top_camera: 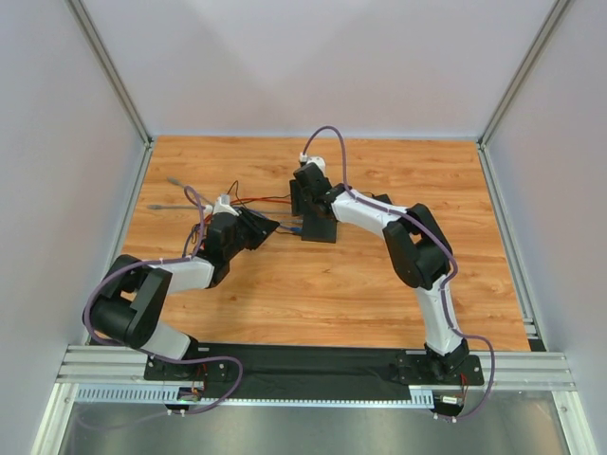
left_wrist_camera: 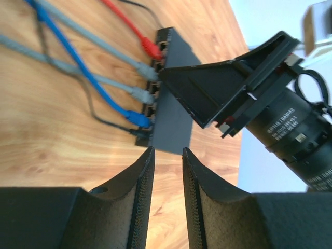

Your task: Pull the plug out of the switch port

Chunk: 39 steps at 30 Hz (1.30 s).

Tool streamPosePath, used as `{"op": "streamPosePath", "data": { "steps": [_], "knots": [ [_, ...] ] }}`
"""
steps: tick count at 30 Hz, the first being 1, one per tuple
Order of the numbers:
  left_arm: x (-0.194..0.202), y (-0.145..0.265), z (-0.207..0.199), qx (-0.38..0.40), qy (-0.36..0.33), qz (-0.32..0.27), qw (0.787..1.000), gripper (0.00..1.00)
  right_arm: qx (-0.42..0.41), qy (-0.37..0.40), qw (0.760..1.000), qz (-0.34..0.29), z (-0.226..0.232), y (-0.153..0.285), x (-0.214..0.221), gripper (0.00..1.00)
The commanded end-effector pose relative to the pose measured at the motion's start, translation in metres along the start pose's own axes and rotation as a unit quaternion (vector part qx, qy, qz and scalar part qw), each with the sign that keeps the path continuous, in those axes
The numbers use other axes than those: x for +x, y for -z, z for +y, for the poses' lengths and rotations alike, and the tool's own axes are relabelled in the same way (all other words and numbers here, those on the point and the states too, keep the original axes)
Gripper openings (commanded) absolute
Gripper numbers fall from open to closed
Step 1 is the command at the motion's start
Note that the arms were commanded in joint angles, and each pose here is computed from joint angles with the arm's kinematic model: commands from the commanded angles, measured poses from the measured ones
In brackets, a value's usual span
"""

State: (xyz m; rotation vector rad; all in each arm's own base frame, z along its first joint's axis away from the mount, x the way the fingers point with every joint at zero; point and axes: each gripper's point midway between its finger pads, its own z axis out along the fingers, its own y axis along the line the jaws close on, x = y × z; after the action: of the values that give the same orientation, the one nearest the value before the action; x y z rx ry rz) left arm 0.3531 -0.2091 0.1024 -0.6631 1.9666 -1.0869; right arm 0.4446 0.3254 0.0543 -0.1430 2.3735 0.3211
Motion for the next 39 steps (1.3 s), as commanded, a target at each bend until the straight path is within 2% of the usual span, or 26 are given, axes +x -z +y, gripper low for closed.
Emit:
{"op": "streamPosePath", "data": {
  "steps": [1, 11, 24, 28, 33, 39],
  "knots": [
    [-0.007, 0.002, 0.001, -0.037, 0.008, -0.010, 0.999, 0.36, 0.077, 0.060, 0.995, 0.024, -0.015, -0.004, 0.018, 0.64],
    [0.002, -0.002, 0.004, -0.045, 0.021, 0.012, 0.999, 0.33, 0.179, 0.092, 0.979, 0.037, -0.047, 0.001, 0.027, 0.64],
    [0.026, -0.023, 0.010, -0.025, 0.048, 0.058, 0.997, 0.33, 0.190, 0.096, 0.976, 0.036, -0.054, 0.009, 0.030, 0.66],
    [0.031, -0.029, 0.005, 0.003, 0.076, 0.054, 0.996, 0.33, 0.159, 0.092, 0.983, 0.029, -0.046, 0.014, 0.028, 0.67],
    [0.040, -0.040, 0.005, 0.021, 0.106, 0.055, 0.993, 0.33, 0.081, 0.074, 0.994, -0.009, -0.021, 0.026, 0.013, 0.69],
    [0.050, -0.045, 0.013, 0.027, 0.137, 0.038, 0.989, 0.32, 0.027, 0.047, 0.998, -0.015, -0.018, 0.036, 0.007, 0.70]
  ]
}}
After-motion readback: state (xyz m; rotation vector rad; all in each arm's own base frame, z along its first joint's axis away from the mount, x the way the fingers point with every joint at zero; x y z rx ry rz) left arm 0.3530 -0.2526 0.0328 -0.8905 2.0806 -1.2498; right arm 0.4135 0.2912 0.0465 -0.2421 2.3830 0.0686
